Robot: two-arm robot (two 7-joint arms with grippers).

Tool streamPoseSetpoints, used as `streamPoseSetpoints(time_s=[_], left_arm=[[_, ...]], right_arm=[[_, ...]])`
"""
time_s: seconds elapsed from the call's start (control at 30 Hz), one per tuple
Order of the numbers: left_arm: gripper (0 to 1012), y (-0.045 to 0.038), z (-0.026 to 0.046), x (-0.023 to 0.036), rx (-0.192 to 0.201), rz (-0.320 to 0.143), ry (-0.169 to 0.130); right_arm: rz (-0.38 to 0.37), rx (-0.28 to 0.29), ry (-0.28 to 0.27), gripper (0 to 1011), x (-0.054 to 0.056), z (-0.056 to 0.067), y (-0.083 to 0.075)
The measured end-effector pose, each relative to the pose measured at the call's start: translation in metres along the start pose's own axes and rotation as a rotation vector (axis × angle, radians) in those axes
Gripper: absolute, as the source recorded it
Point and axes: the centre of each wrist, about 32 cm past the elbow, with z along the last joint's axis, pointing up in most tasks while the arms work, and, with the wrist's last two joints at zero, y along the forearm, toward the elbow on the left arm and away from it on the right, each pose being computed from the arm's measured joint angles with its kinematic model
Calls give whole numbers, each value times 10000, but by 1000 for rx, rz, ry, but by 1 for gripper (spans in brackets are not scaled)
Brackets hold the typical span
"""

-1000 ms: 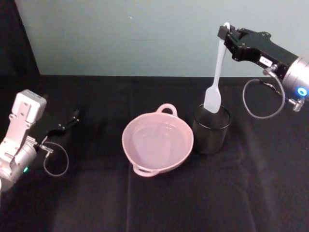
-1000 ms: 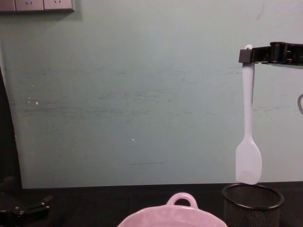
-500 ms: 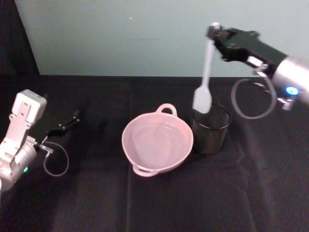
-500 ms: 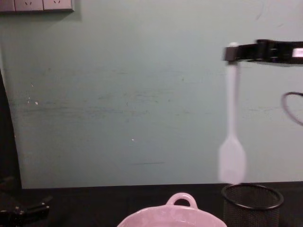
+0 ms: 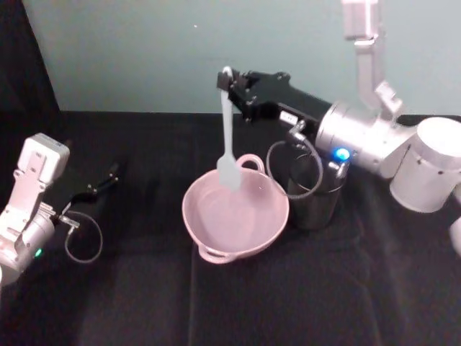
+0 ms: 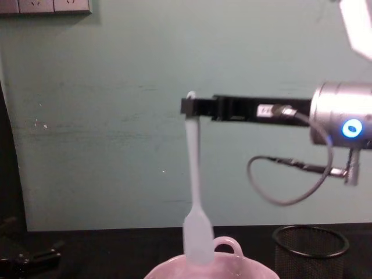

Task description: Use the one hand to pick up the spoon and stir the clear water in the bowl.

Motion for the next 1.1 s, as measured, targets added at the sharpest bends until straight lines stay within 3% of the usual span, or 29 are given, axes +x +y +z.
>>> streamPoseSetpoints(time_s=[0.17,0.3,0.5,0.8,1.1], left_arm=[[1011,0,0,0,0,0,0],[1011,0,0,0,0,0,0],[1011,0,0,0,0,0,0],[1011,0,0,0,0,0,0],[1011,0,0,0,0,0,0]], right_arm=[[16,-7,-6,109,-38,-181,59],[22,-7,-7,109,-59,-255,63],[35,-21,15,109,-142,-477,30],[42,-23,37,109,-148,-581,105],[11,-21,31,109,40,-566,276]])
